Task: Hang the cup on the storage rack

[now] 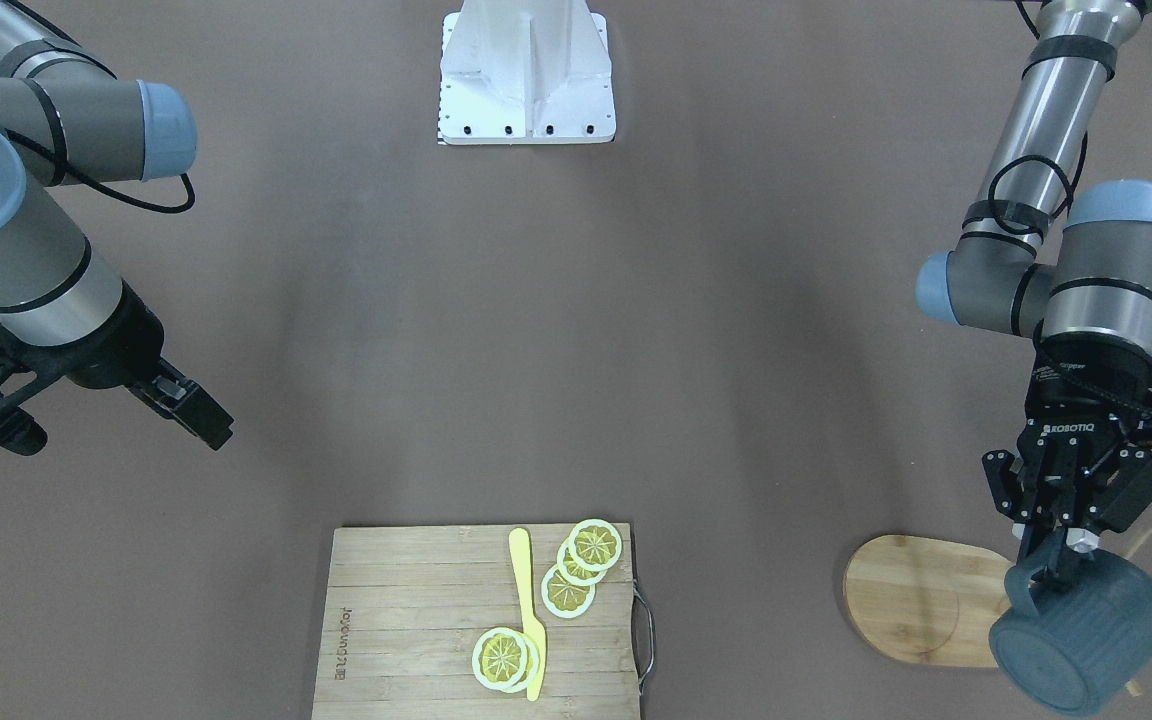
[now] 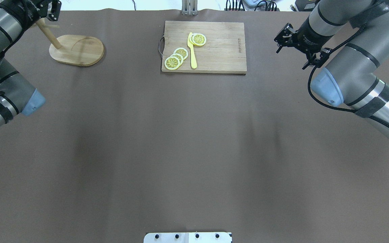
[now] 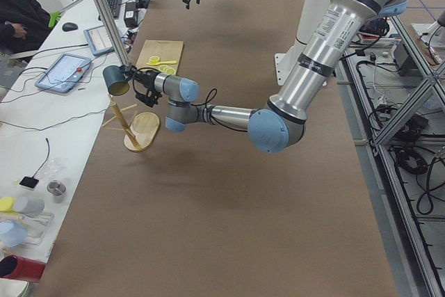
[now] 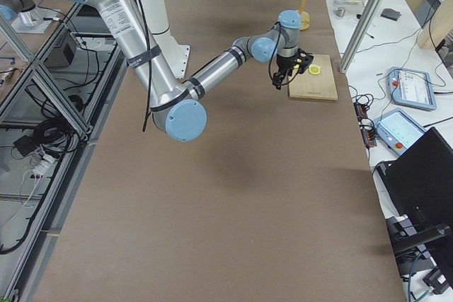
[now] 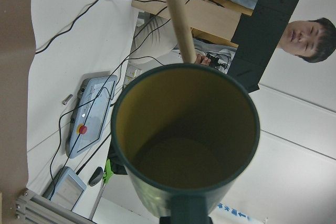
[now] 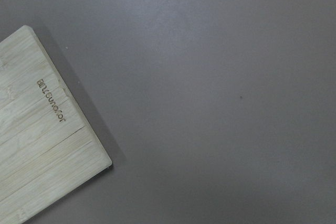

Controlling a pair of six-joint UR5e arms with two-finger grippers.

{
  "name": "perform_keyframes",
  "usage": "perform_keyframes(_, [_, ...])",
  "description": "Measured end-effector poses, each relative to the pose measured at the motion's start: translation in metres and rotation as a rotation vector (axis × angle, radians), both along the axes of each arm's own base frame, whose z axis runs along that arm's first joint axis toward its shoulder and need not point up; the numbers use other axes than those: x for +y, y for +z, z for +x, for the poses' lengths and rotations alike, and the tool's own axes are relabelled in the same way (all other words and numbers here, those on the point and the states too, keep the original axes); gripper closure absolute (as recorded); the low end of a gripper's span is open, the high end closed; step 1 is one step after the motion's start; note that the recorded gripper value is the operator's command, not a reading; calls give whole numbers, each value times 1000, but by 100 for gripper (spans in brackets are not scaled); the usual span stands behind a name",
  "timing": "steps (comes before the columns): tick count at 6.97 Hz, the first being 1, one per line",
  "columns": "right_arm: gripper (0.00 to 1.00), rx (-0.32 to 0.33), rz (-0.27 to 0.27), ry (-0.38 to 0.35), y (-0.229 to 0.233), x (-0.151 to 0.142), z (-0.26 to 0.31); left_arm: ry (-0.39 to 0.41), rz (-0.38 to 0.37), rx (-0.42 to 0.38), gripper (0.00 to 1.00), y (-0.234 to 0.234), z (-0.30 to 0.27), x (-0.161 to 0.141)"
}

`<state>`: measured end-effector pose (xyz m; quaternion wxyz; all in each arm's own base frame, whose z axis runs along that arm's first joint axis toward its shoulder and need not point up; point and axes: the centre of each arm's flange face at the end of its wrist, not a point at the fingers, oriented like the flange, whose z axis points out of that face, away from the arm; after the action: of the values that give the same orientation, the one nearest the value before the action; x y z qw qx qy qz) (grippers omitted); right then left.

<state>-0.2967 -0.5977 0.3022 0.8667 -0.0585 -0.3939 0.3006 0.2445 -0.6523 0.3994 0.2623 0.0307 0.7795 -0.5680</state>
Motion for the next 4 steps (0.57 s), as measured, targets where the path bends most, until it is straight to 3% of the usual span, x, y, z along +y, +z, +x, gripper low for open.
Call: perform_keyframes(4, [0,3,-1,1,2,0,0,-14,-9,-2,100,-8,6,-13])
